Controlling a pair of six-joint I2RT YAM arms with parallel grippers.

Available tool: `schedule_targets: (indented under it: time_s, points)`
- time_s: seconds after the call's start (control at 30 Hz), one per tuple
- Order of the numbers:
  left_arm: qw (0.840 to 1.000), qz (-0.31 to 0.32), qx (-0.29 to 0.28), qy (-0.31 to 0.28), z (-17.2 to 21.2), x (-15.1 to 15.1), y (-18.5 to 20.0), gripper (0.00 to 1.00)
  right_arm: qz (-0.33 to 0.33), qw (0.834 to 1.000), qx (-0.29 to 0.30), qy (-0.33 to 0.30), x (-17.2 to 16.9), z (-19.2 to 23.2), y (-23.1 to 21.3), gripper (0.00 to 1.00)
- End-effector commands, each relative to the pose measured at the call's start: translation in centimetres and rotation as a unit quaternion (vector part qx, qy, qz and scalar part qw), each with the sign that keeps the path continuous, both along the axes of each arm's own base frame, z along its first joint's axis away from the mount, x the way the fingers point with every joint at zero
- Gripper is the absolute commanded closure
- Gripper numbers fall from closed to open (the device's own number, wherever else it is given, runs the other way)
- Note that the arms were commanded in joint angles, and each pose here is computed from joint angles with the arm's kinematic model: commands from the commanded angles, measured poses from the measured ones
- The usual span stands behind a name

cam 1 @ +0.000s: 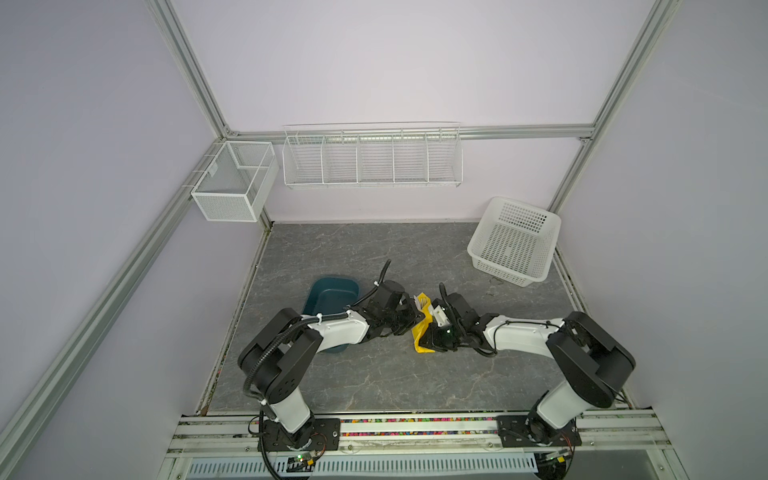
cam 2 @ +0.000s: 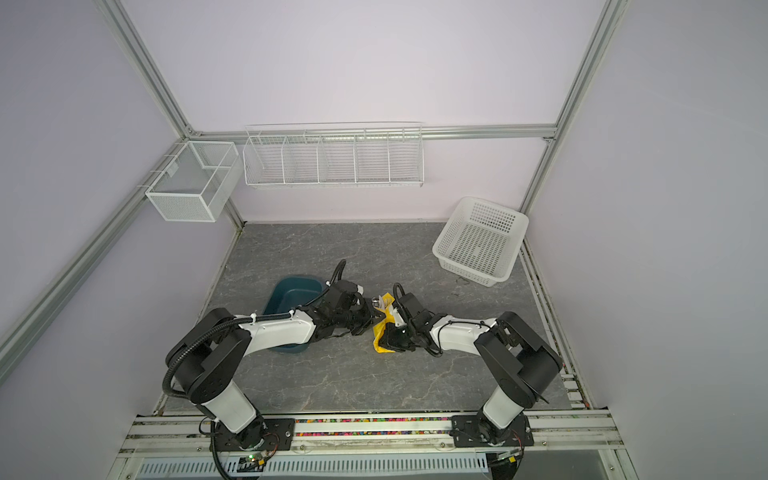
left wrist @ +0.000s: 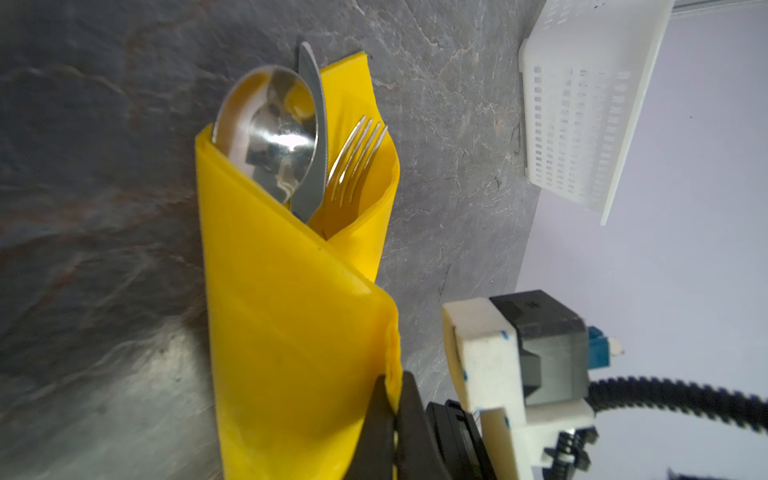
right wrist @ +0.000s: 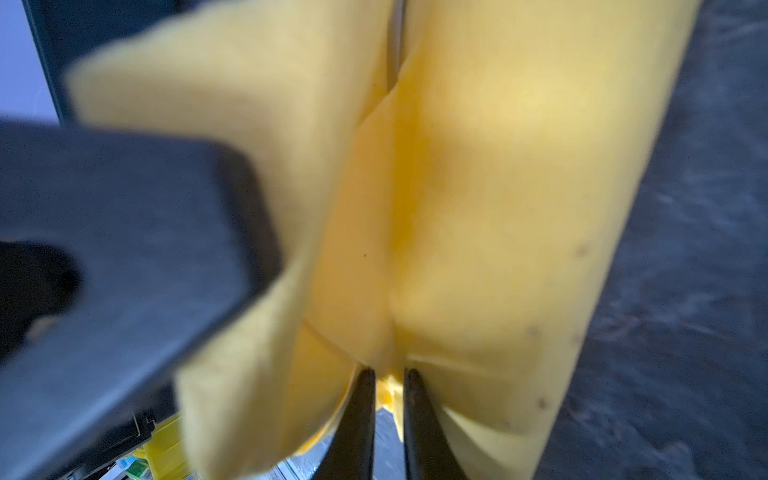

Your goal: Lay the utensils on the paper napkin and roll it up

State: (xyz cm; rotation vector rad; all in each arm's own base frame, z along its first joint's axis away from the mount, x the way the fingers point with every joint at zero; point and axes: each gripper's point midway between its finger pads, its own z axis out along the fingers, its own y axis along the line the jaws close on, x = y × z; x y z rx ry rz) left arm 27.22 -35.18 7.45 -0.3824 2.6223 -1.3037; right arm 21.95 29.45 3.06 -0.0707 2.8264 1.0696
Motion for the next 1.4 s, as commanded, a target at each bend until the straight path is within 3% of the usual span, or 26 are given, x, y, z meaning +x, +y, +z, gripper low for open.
schedule_targets:
  time_s: [0.0,0.17,0.4,0.63,1.37]
  points:
    - [0.999,-0.003,-0.036,-0.005,1.2,0.6,-1.6,1.0,-0.013,1.0,0.008,-0.014,0.1,1.3,-0.4,0.83]
    - [1.0,0.002,-0.022,-0.001,0.4,0.5,-1.1,1.0,-0.03,0.999,-0.003,-0.032,0.2,2.6,-1.7,0.81]
    - [1.0,-0.003,-0.026,-0.004,0.6,0.4,-1.4,1.0,-0.055,0.998,-0.039,-0.018,0.0,0.7,-4.1,0.82]
    - [1.0,-0.014,-0.024,-0.002,0.7,0.1,-2.2,1.0,-0.042,0.999,-0.029,0.002,-0.4,-0.7,-3.4,0.86]
    - [0.999,-0.038,-0.017,0.031,-1.3,-0.9,-5.2,1.0,-0.04,0.999,-0.012,-0.001,-0.9,-1.0,-3.4,0.84]
